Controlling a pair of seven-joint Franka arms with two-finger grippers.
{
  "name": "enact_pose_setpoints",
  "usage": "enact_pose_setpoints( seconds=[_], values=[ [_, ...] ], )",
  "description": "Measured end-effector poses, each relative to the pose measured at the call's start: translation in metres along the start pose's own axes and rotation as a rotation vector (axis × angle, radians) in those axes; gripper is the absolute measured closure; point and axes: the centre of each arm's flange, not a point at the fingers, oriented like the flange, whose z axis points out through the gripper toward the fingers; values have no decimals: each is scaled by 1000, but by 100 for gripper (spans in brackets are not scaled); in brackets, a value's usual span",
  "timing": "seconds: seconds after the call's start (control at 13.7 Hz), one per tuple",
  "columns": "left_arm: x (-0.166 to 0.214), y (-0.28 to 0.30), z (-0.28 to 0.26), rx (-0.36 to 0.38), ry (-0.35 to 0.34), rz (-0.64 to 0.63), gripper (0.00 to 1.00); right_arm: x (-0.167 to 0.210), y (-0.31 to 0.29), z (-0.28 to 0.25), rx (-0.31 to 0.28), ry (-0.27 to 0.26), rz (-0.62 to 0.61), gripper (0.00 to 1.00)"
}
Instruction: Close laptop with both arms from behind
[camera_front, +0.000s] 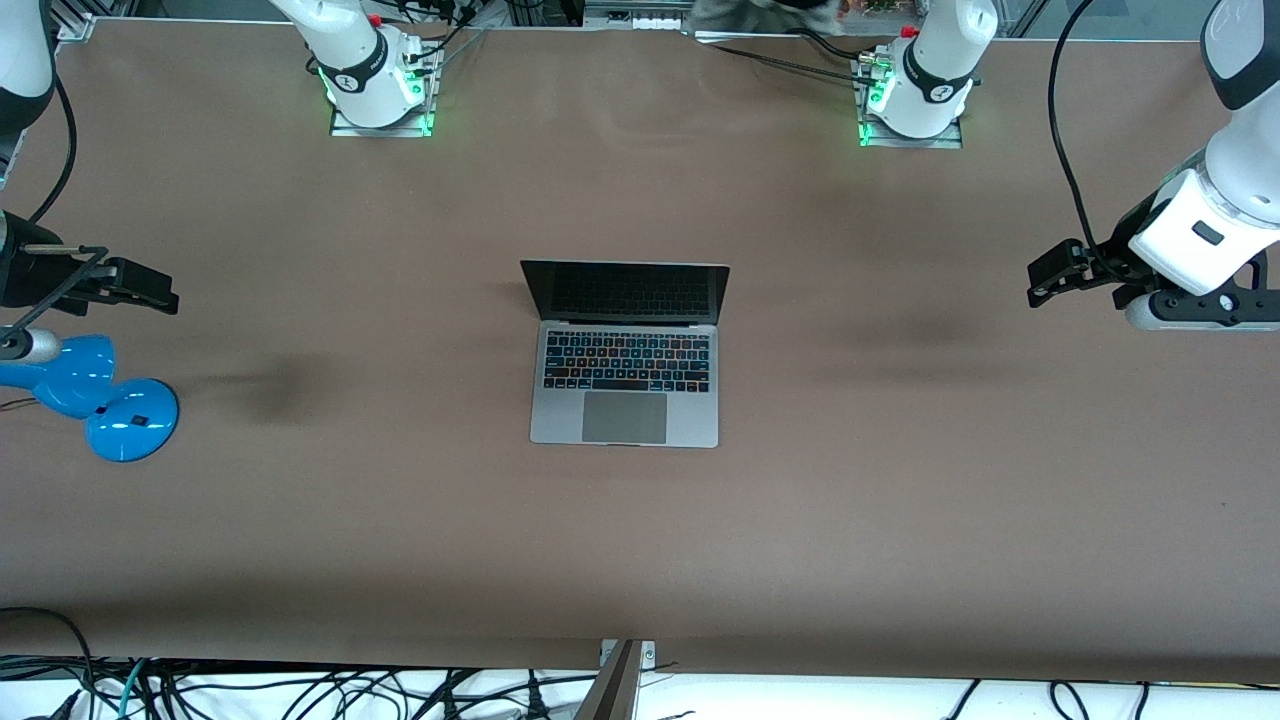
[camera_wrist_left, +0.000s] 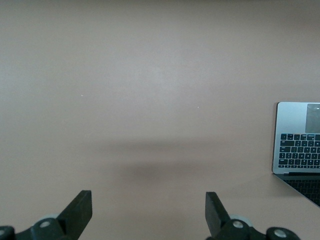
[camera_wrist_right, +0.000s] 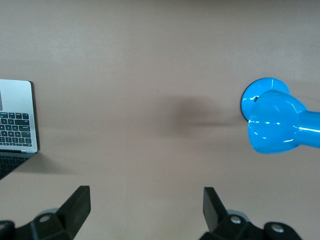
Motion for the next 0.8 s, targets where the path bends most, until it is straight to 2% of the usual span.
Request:
enact_pose_setpoints(
  seconds=[0.8],
  values=[
    [-1, 1, 1, 0, -4, 1, 0, 0, 0, 0, 0, 0, 0, 0]
  ],
)
